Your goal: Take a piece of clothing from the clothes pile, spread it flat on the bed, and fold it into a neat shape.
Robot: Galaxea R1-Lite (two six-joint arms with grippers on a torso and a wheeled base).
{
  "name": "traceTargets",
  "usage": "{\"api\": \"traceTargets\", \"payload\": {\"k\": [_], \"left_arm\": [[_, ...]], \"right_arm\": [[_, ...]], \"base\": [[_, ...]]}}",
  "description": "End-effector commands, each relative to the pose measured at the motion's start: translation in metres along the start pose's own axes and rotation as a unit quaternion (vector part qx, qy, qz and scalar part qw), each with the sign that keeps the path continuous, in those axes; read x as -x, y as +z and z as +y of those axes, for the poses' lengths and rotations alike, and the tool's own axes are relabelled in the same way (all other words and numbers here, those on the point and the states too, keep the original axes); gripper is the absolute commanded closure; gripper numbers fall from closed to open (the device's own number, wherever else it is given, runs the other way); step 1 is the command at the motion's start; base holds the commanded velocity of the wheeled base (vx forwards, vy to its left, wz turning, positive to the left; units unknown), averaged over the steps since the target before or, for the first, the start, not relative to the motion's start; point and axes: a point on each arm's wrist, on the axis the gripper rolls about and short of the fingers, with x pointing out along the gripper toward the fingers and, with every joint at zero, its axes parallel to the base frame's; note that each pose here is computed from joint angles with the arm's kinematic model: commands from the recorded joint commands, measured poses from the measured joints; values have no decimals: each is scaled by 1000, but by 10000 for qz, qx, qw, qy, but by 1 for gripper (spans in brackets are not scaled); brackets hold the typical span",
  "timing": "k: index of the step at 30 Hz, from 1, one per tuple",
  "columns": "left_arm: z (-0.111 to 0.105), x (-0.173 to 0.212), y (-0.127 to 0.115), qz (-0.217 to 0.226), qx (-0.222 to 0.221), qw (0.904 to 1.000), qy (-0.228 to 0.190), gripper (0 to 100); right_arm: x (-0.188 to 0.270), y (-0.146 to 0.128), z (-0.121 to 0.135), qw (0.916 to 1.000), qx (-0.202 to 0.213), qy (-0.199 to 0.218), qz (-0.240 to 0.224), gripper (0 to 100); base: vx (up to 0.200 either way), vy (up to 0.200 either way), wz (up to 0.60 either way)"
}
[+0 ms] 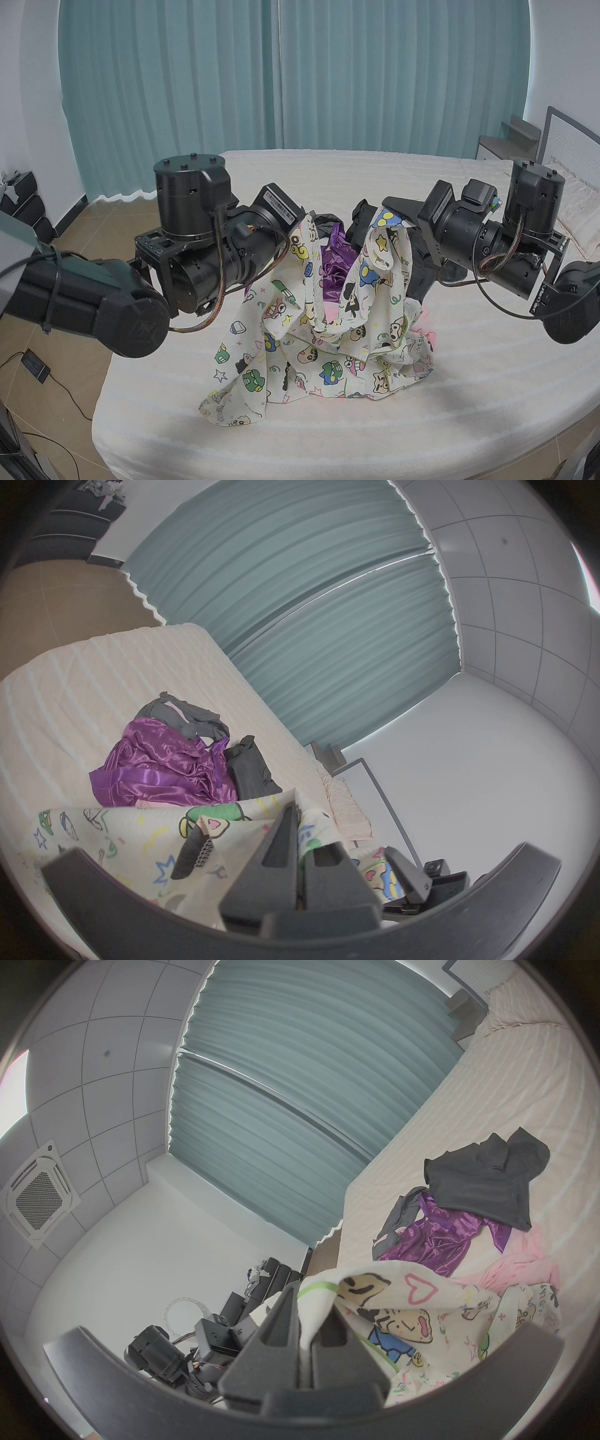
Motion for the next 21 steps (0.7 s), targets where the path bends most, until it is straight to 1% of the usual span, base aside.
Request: {"api": "traceTargets", "payload": {"k": [1,2,4,6,7,9,11,12,14,18,21], "left_arm": [[4,3,-6,95,53,9999,73,100],[2,10,-5,92,146,9998,57,100],[1,30,-6,245,375,9990,18,100],[3,39,-6,393,402,9984,-18,100],[4,39,-7,414,401,9983,-13,100],[12,44,-11,553,397,9977,82,100],[14,44,-12,576,392,9975,121,100],[18,46,-16,639,382,9971,181,100],[20,46,-18,678,378,9968,202,100],[18,46,-23,755,366,9963,181,100],[13,46,-33,911,317,9953,99,100]], "right_arm": [[13,-2,7,9999,-10,120,13,100],[20,-3,6,9999,-28,106,44,100],[45,-11,-1,9995,-57,49,321,100],[59,-20,-9,9979,-73,38,640,100],[60,-21,-10,9978,-76,35,661,100],[64,-30,-21,9962,-115,-156,847,100],[64,-30,-23,9961,-119,-190,853,100],[63,-30,-26,9962,-134,-247,829,100],[61,-31,-27,9962,-131,-226,832,100],[62,-35,-31,9956,-140,-239,900,100],[55,-40,-38,9955,-140,-246,905,100]], "base": [[0,0,0],[0,0,0],[0,0,0],[0,0,0],[0,0,0],[0,0,0],[0,0,0],[0,0,0],[0,0,0],[0,0,0],[0,0,0]]}}
